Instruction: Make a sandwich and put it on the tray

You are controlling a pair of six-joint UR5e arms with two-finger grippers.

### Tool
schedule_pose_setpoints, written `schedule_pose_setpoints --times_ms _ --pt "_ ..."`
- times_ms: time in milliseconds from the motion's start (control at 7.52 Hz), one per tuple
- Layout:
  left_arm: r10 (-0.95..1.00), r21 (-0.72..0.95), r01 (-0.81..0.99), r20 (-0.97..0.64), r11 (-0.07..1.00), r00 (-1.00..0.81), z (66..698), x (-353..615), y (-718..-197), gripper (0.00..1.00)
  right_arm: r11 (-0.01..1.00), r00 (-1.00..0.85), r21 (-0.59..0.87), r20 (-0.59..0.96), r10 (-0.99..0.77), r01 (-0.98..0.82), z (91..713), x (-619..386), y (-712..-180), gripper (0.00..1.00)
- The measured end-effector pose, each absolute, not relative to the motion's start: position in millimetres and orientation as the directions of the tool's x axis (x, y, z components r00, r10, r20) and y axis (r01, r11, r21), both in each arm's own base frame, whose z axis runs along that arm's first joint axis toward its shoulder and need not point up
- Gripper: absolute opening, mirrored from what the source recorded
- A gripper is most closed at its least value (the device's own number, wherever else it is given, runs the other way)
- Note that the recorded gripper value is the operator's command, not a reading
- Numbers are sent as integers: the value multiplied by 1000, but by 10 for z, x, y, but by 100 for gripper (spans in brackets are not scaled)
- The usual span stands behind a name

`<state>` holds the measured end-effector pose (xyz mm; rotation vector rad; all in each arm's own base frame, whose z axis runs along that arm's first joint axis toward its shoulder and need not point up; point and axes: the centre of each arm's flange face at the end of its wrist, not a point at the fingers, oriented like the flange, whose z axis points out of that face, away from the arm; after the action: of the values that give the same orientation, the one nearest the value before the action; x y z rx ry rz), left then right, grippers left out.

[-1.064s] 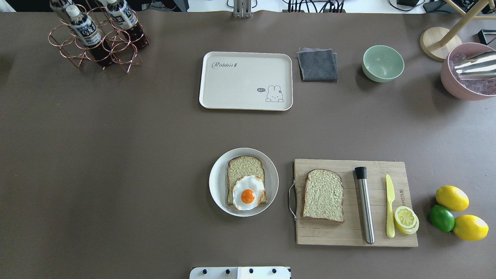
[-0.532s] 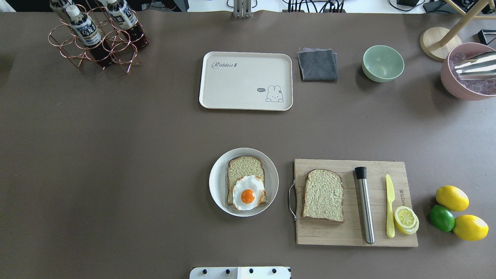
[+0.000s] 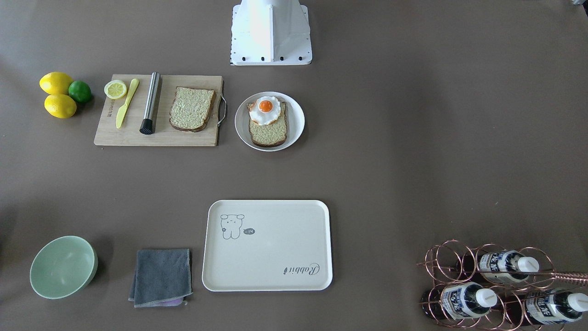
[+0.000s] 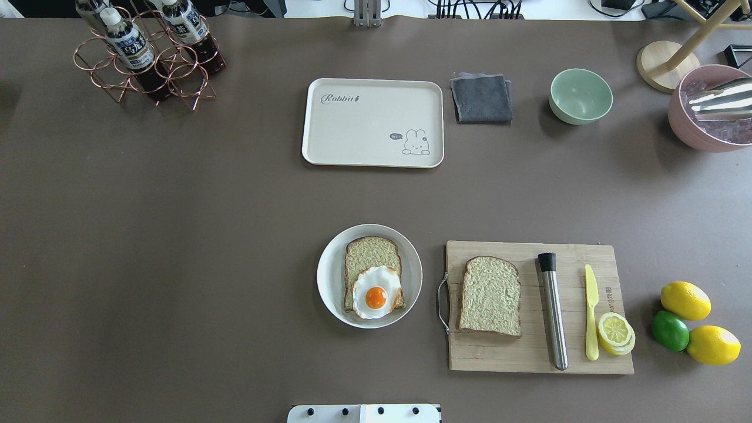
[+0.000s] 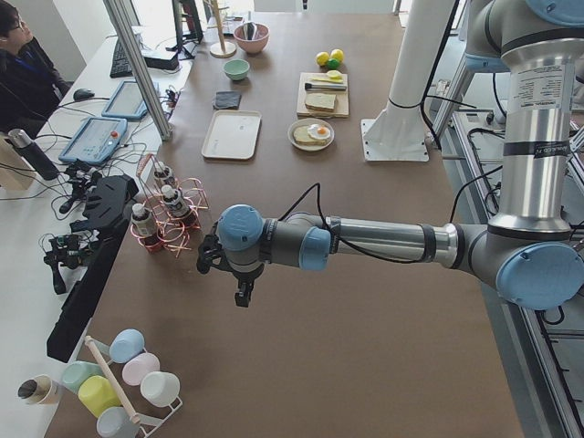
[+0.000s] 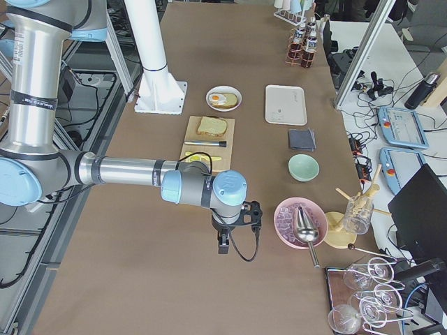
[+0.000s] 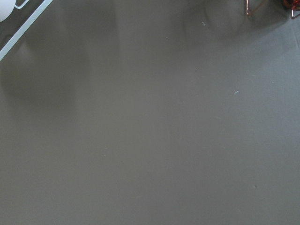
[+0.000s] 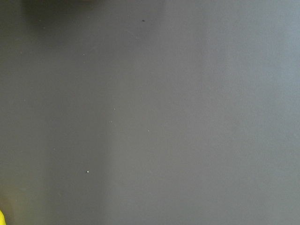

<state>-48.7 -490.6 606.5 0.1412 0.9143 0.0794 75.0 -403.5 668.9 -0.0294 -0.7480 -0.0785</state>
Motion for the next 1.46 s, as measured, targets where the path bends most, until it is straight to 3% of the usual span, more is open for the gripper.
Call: schedule_pose_setpoints --times_ms 532,931,1463 --pt "305 369 -12 -747 929 590 5653 -437 -5019 99 978 721 200 668 -185 66 5996 737 -4230 100" --pt "346 416 -4 -753 910 560 5263 -28 -5150 99 978 650 198 752 -110 -64 5528 513 -4273 100" --pt "298 369 64 -831 927 469 4601 1283 -5031 99 988 600 130 798 -54 -83 5154 -701 -4306 100"
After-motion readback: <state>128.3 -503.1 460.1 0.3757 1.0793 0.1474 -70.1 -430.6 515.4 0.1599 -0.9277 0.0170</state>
